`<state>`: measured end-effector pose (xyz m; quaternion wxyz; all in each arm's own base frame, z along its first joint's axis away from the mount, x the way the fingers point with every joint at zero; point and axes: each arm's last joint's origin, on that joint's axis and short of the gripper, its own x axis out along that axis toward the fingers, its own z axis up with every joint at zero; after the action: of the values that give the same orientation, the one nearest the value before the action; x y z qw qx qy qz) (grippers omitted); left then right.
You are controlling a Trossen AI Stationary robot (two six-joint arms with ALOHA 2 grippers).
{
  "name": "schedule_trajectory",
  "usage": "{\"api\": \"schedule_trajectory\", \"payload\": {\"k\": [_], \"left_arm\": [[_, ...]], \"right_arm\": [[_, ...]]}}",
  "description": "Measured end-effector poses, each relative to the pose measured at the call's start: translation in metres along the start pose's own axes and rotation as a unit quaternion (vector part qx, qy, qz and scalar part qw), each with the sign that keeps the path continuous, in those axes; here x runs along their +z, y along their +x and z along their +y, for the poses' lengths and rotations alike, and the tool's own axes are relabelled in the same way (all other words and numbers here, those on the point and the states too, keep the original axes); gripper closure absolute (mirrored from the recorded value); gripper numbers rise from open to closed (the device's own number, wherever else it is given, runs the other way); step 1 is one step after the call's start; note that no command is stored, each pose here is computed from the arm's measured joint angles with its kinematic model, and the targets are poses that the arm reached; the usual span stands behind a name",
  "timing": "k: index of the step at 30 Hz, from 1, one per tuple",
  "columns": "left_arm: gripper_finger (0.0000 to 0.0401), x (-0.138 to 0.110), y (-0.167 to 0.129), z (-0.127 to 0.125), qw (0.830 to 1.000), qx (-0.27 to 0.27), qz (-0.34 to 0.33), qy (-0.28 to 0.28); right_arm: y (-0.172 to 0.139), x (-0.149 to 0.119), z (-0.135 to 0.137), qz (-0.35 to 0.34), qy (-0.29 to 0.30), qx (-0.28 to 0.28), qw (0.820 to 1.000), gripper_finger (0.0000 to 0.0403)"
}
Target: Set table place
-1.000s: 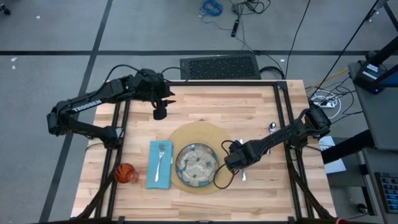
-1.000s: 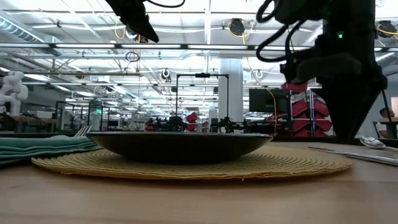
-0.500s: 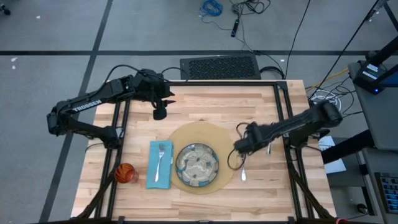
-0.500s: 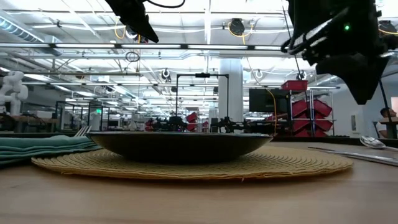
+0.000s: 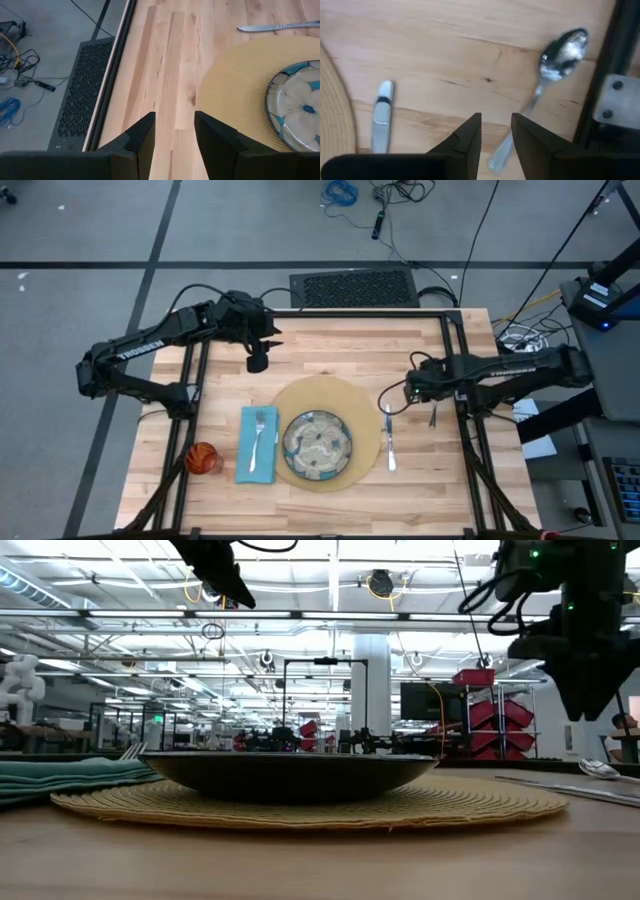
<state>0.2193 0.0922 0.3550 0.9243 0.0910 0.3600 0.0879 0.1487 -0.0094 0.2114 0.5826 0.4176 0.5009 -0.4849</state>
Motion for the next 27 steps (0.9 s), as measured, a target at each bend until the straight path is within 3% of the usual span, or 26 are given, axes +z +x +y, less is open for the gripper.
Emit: {"api": "schedule_trajectory", "payload": {"k": [2,6,8,16,27], "left_arm": [[0.0278,0.0,0.0,-0.001,1.0,-0.002,0.001,0.001],[0.0278,0.0,0.0,-0.001,1.0,-0.002,0.001,0.004],[0.0278,0.0,0.0,-0.001,1.0,-0.002,0.0,0.004],[0.0278,0.0,0.0,-0.001,1.0,-0.002,-0.001,0.011],[0.0278,0.001,0.0,-0.002,1.0,-0.004,0.0,0.003]], "right_arm": [[0.001,-0.001,0.0,0.009,0.002,-0.007,1.0,0.0306],[0.005,-0.004,0.019,0.006,-0.014,0.053,0.998,0.0306],[0.008,-0.007,0.025,0.012,-0.024,0.055,0.998,0.0306],[0.044,-0.019,0.015,0.066,-0.082,-0.072,0.992,0.0306],[0.062,0.008,0.01,0.078,0.02,-0.116,0.99,0.0306]]}}
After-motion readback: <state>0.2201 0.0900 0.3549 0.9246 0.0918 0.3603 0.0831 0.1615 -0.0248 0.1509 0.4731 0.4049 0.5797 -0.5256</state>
